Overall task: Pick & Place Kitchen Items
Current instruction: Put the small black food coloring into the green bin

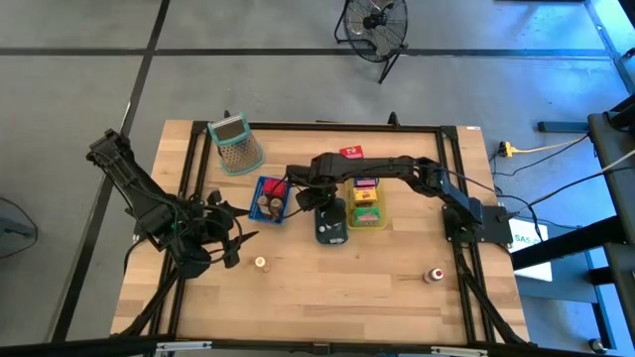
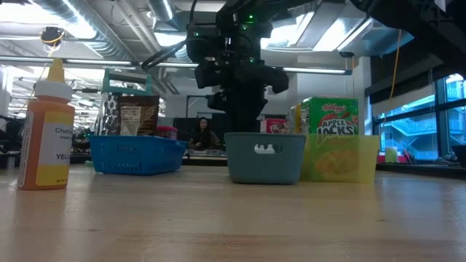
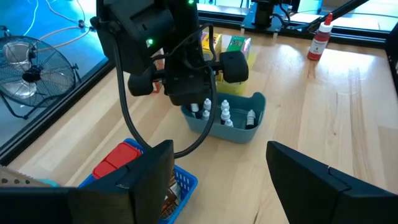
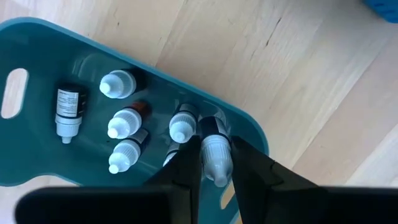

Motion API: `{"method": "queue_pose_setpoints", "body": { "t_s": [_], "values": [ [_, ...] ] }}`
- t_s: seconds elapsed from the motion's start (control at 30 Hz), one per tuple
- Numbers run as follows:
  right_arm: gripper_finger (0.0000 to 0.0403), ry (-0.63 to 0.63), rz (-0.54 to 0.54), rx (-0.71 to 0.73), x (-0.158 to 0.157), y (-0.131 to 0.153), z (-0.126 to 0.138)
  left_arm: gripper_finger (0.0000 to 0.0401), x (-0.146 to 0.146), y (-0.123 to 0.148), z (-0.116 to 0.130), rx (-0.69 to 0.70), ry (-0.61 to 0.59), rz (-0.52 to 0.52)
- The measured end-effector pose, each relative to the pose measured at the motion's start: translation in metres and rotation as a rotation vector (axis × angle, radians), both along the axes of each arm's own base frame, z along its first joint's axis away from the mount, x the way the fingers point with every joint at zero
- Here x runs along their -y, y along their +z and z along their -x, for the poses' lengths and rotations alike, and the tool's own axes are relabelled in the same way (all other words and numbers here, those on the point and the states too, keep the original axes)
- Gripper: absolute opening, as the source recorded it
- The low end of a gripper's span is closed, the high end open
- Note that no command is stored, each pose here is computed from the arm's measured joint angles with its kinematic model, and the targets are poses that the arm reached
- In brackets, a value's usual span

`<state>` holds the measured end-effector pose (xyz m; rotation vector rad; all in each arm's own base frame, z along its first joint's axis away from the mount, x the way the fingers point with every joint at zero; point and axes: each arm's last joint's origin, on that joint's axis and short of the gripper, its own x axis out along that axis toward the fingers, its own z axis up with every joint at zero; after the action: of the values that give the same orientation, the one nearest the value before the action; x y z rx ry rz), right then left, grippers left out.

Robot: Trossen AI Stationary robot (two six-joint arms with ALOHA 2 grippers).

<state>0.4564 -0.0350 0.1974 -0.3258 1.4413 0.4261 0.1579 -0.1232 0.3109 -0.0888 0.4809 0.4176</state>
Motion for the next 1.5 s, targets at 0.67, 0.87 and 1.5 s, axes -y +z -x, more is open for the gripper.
{"method": "queue_pose_setpoints", "body": {
  "t_s": [0.67, 0.87, 1.5],
  "values": [
    [0.0081, -0.013, -0.014, 0.007, 0.006, -0.004, 0.0, 0.0253, 0.0, 0.001, 0.0, 0.009, 0.005, -0.017],
    [0.0082, -0.025, -0.015, 0.002, 0.01, -0.004, 0.001, 0.0253, 0.0, 0.001, 0.0, 0.011, 0.006, -0.018],
    [0.0082, -0.028, -0.041, -0.016, 0.009, -0.013, -0.001, 0.0253, 0.003, -0.003, -0.003, -0.005, 0.005, -0.032]
  ]
}}
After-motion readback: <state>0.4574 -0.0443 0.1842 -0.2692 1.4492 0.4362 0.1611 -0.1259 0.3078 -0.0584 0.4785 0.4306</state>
